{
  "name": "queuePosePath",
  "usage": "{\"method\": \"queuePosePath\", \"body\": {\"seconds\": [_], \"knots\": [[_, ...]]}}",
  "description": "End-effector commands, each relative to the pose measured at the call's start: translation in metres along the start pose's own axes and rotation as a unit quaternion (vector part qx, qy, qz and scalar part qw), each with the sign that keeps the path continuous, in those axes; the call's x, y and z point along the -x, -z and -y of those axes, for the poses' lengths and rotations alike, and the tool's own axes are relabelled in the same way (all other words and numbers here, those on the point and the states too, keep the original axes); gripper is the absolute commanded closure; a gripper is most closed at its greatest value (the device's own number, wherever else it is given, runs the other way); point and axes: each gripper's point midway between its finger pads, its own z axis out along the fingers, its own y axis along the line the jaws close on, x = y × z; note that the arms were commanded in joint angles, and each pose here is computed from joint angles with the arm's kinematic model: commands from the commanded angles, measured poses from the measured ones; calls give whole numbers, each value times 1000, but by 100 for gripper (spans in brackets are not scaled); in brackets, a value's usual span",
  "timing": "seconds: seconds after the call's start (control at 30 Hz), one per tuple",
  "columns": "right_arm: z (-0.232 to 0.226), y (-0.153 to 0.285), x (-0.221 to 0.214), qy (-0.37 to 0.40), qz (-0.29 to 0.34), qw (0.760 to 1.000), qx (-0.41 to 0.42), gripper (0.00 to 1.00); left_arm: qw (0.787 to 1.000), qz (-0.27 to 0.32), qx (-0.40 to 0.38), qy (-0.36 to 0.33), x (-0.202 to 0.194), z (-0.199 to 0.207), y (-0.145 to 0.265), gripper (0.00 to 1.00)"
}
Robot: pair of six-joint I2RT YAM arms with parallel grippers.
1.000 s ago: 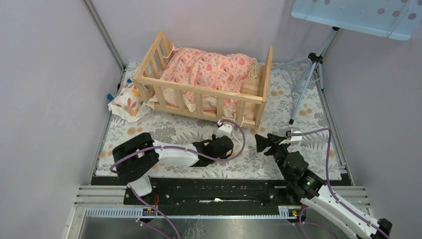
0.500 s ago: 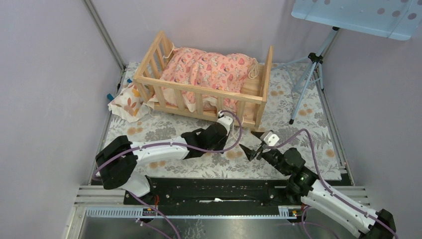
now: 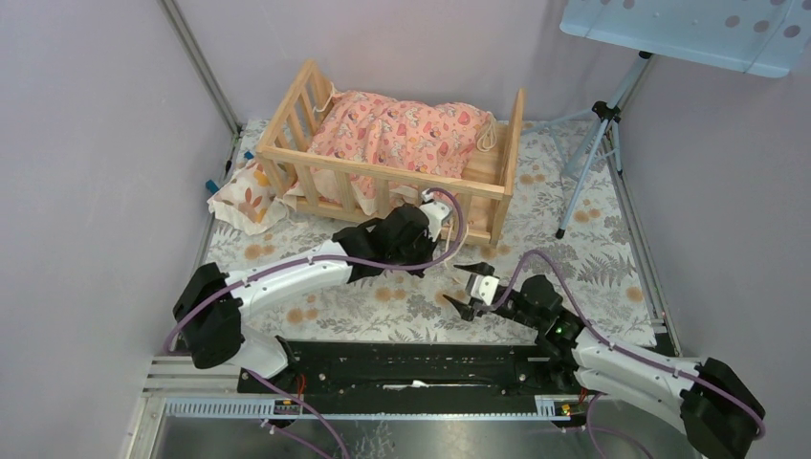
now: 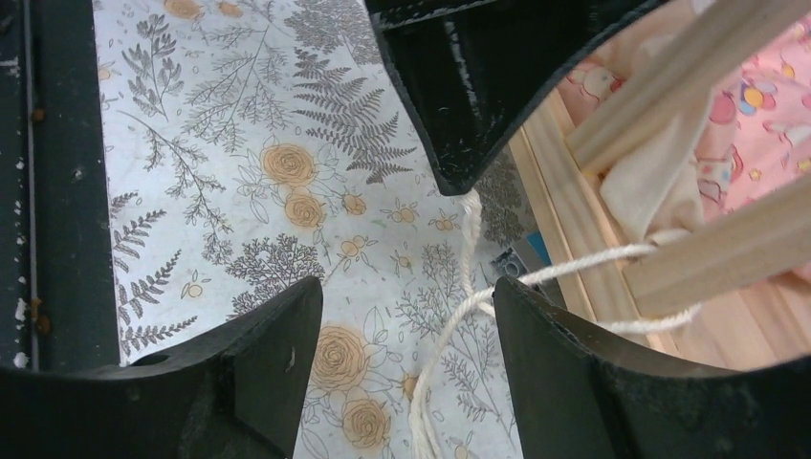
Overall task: Set up the pet bed
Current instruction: Tie the ropes to the bed frame.
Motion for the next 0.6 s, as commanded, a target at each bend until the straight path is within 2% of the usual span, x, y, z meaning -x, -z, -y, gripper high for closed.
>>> {"method": "queuePosePath", "body": {"seconds": [0.0, 0.27, 0.57], "knots": [[6, -12, 37, 78, 80, 994, 12, 27, 998, -2, -52, -30, 15, 17, 19, 100], [22, -29, 34, 135, 56, 989, -3, 33, 994, -37, -82, -60, 15, 26, 29, 100], [33, -43, 29, 137, 47, 989, -23, 39, 991, -46, -103, -73, 20, 34, 39, 100]]}}
